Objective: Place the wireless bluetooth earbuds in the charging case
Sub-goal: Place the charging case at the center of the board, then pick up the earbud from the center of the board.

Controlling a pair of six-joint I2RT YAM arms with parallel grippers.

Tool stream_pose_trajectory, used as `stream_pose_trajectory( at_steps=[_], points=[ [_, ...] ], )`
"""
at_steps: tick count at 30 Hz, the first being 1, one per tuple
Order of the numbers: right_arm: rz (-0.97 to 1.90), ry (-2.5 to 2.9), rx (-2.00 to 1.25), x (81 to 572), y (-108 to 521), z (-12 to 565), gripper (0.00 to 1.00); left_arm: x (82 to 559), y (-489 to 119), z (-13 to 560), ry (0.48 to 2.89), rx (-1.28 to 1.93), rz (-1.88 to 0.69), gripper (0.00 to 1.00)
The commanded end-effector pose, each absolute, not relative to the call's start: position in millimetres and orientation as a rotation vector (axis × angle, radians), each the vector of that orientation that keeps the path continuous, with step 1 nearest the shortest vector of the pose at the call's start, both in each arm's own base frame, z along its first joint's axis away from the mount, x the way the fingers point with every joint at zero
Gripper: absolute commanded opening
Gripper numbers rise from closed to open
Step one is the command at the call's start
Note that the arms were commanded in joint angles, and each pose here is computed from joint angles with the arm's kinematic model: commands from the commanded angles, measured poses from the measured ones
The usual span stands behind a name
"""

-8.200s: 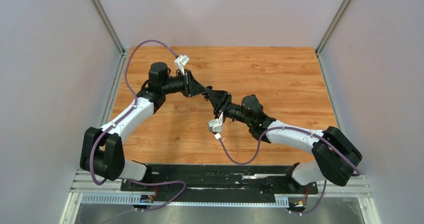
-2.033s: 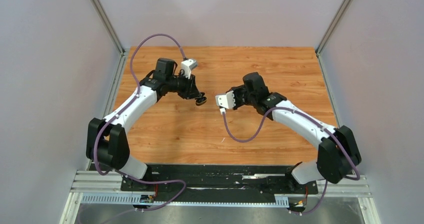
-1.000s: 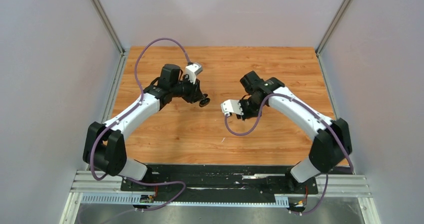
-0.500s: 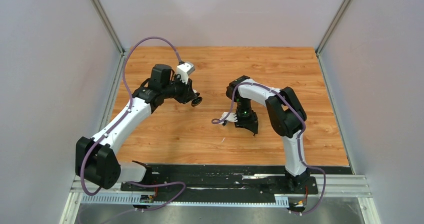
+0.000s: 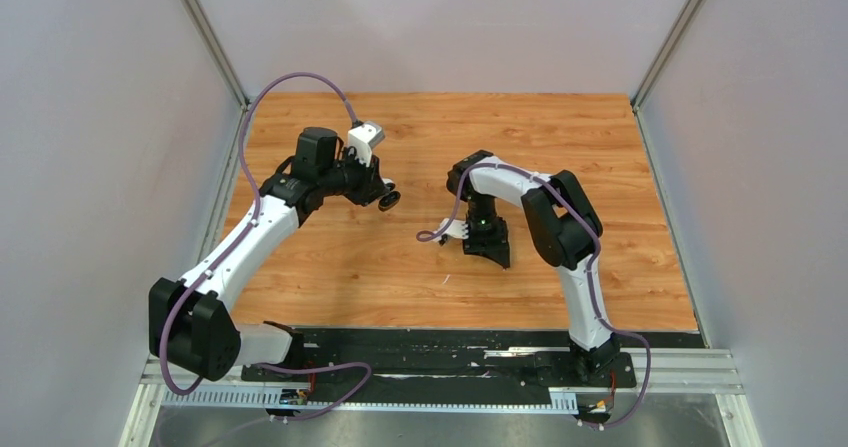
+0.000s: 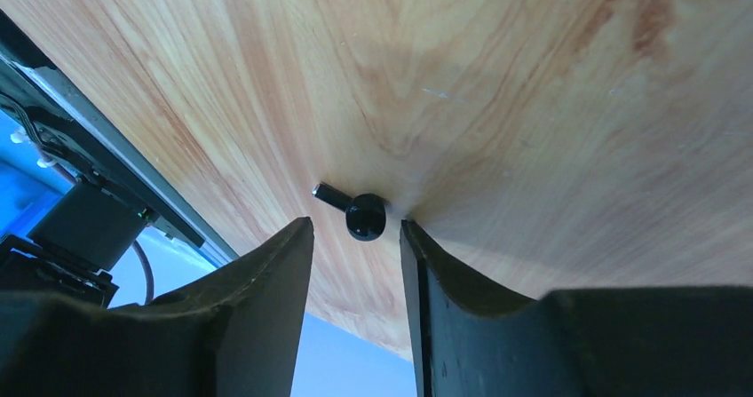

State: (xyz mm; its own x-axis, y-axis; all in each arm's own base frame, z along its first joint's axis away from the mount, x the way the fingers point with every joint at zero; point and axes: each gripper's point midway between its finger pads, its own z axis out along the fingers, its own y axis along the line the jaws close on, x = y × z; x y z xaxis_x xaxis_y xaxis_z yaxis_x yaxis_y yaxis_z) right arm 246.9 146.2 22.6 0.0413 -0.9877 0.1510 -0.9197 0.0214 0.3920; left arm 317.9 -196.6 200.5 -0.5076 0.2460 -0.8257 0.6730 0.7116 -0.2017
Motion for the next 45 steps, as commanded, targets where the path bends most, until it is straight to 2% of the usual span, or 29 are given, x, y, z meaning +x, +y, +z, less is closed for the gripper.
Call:
stream_pose_trajectory(
  at_steps=[1, 10, 13, 15, 17, 20, 21, 22, 24, 29, 34, 42, 45],
  points=[
    [-0.254, -2.044, 2.025, 264.4, 167.9, 41.5, 0.46, 320.7, -199.2, 211.8, 2.038, 0.704, -0.670, 0.00],
    [-0.289, -2.404, 2.186, 307.9, 183.6, 130.1, 0.49, 322.8, -198.3, 215.9, 2.041, 0.720, -0.658, 0.00],
    [-0.294, -2.951, 2.250, 362.8, 191.4, 201.8, 0.51, 323.6, -196.6, 221.6, 2.024, 0.721, -0.639, 0.00],
    [-0.548, -3.406, 2.131, 370.4, 173.0, 261.8, 0.67, 323.7, -196.3, 222.4, 2.023, 0.720, -0.637, 0.00],
    [-0.788, -3.644, 2.044, 364.9, 154.2, 283.5, 0.97, 323.3, -196.7, 221.6, 2.028, 0.721, -0.640, 0.00],
    [-0.987, -3.602, 2.163, 346.1, 157.5, 263.7, 1.00, 322.8, -197.1, 220.9, 2.032, 0.721, -0.646, 0.00],
    [-1.068, -3.497, 2.206, 336.7, 163.5, 252.6, 1.00, 322.7, -197.3, 221.2, 2.033, 0.721, -0.648, 0.00],
    [-1.165, -3.379, 2.232, 327.4, 171.0, 242.2, 0.93, 322.7, -197.4, 221.4, 2.034, 0.722, -0.647, 0.00],
    [-1.220, -3.223, 2.144, 313.8, 176.2, 211.9, 0.73, 322.1, -196.9, 221.9, 2.035, 0.729, -0.644, 0.00],
    [-1.117, -3.048, 1.886, 308.3, 166.8, 143.8, 0.48, 321.6, -195.7, 222.8, 2.034, 0.740, -0.635, 0.00],
    [-0.938, -2.902, 1.938, 296.4, 149.2, 96.5, 0.48, 321.2, -195.8, 223.0, 2.025, 0.746, -0.635, 0.00],
    [-0.904, -2.679, 2.009, 267.8, 151.1, 61.0, 0.50, 317.7, -197.2, 221.5, 2.021, 0.752, -0.652, 0.00],
    [-0.807, -2.643, 2.027, 261.4, 148.4, 44.1, 0.47, 317.2, -196.9, 221.2, 2.022, 0.755, -0.652, 0.00]
  ],
)
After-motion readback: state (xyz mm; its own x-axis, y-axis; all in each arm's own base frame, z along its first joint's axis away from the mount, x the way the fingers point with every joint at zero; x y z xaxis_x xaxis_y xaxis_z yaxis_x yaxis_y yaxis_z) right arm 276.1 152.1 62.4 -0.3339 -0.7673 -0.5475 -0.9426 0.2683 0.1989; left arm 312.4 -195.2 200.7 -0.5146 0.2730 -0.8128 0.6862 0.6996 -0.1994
